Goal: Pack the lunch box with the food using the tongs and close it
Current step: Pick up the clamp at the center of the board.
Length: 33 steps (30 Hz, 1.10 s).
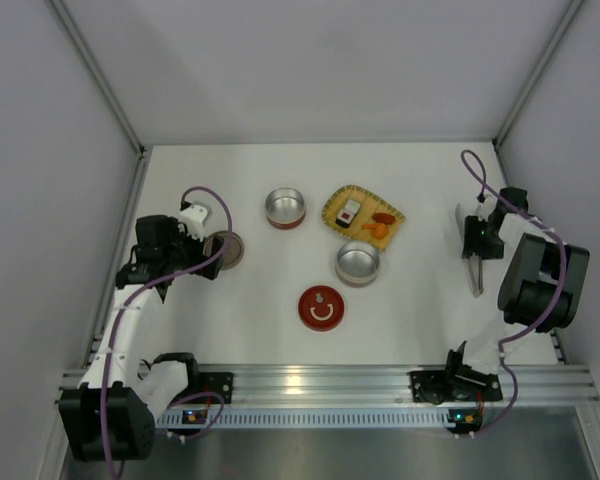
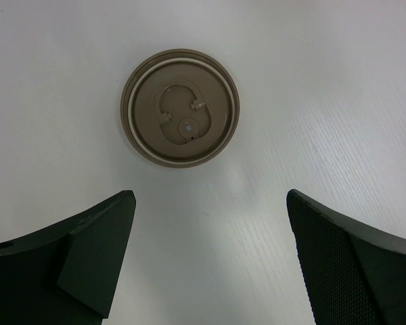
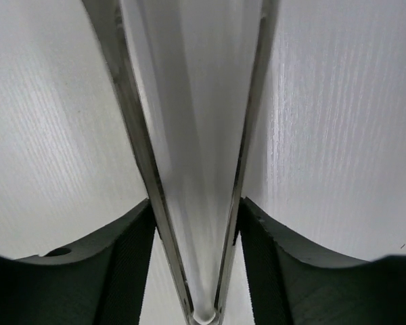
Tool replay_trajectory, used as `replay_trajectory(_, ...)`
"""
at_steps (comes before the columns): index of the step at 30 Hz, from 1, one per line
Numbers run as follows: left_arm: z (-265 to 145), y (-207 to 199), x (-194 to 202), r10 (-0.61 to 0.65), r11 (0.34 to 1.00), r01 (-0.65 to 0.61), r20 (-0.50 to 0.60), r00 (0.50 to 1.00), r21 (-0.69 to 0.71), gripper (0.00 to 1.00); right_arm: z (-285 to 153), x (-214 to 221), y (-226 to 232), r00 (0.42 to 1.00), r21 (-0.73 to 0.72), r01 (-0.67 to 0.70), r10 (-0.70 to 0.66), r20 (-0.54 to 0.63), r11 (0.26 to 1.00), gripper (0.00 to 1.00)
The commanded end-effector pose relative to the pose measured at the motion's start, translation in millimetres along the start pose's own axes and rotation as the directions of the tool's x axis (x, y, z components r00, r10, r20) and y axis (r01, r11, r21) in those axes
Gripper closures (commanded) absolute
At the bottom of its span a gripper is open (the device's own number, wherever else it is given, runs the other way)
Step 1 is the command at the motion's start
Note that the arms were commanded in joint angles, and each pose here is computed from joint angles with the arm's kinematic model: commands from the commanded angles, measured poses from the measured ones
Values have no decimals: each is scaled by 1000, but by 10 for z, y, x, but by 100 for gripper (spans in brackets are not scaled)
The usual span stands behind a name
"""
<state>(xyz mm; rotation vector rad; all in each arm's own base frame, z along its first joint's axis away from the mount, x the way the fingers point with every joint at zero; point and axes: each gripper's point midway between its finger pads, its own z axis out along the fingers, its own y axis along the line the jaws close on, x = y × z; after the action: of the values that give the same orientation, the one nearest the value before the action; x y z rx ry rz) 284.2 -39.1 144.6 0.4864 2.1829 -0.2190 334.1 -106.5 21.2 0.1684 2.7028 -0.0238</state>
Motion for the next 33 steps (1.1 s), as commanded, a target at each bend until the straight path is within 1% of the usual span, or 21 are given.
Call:
replay_trajectory(1, -45, -20, -211, 7, 1000, -8, 70, 998, 14, 2, -259, -225, 120, 994, -42, 25, -20, 103, 999, 52)
replay_trajectory(6, -98, -25, -283, 8, 1000, -9, 80, 997, 12, 2, -590, -405, 242, 985, -98, 54, -36, 171, 994, 56)
replay_trajectory(7, -114, -24, -301, 7, 1000, -8, 86, 996, 11, 2, -704, -456, 281, 980, -114, 62, -38, 195, 992, 59)
replay_trajectory(10, -132, -29, -318, 7, 1000, -8, 92, 996, 11, 1, -877, -527, 339, 972, -136, 74, -42, 230, 988, 63)
replay_trajectory(17, -167, -26, -353, 5, 1000, -5, 100, 995, 4, 2, -1280, -631, 576, 953, -241, 130, -54, 299, 962, 65)
replay_trajectory(23, -207, -34, -395, -4, 1000, 4, 108, 994, 2, 1, -1717, -729, 792, 918, -318, 214, -79, 388, 924, 64)
replay_trajectory(24, -214, -42, -413, -4, 1000, 3, 112, 994, 6, 2, -1758, -697, 820, 919, -330, 223, -86, 384, 917, 64)
replay_trajectory(26, -225, -44, -420, -10, 1000, 10, 110, 994, 7, 2, -1918, -696, 903, 906, -350, 258, -99, 412, 901, 59)
replay_trajectory(27, -228, -44, -423, -12, 1000, 11, 110, 994, 8, 2, -1938, -712, 928, 901, -352, 269, -106, 420, 896, 59)
replay_trajectory(28, -229, -51, -431, -13, 1000, 12, 110, 994, 10, 2, -1980, -693, 951, 899, -353, 279, -114, 423, 893, 56)
replay_trajectory(33, -239, -73, -447, -29, 999, 27, 109, 994, 24, 2, -2028, -623, 1123, 882, -341, 356, -192, 430, 870, 53)
